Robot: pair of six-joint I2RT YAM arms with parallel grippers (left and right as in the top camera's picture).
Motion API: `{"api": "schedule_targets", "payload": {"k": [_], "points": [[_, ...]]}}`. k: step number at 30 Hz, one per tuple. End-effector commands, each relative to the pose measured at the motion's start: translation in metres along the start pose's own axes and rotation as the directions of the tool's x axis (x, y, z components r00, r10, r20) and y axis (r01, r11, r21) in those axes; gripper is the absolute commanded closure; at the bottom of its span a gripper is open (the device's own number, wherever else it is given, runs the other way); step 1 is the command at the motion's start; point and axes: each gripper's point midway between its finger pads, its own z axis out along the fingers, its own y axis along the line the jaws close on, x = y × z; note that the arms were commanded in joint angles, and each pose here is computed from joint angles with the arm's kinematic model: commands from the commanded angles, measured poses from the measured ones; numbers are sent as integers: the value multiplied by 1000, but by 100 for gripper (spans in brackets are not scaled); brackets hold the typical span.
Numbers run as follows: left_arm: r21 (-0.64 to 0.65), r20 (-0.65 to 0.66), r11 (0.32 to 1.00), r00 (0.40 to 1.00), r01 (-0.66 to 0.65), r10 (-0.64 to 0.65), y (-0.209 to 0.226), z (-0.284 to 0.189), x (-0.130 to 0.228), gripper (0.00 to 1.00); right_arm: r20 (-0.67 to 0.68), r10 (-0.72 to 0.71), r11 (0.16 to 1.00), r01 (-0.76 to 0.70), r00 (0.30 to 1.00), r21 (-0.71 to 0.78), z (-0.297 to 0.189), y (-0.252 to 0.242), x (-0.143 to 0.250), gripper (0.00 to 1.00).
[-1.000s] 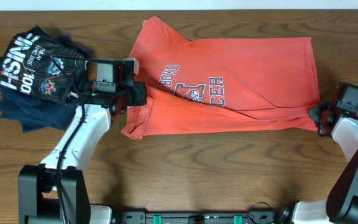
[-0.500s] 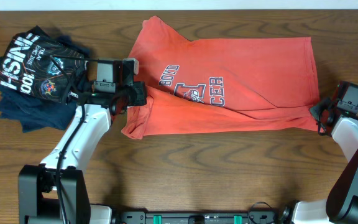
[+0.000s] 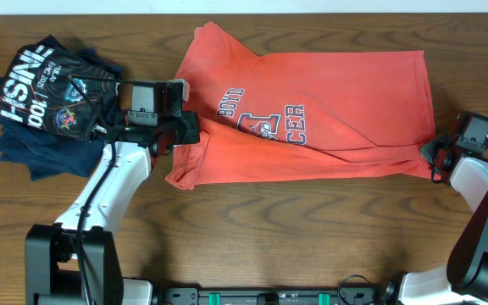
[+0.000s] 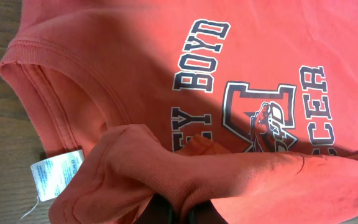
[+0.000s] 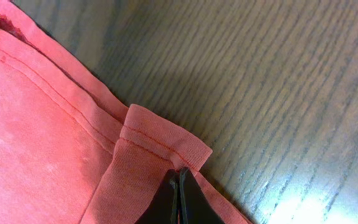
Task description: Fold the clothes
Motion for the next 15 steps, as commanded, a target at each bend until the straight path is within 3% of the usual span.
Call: {"api": "schedule_targets", "payload": {"k": [1, 15], "points": [[-14, -6, 1000, 1000, -10, 10, 4, 3, 2, 94, 9, -1, 1000, 1, 1000, 13, 2, -2, 0, 99], [-5, 46, 1000, 999, -26, 27, 1, 2, -11, 94, 38, -1, 994, 5, 999, -110, -13, 33, -28, 99]]}}
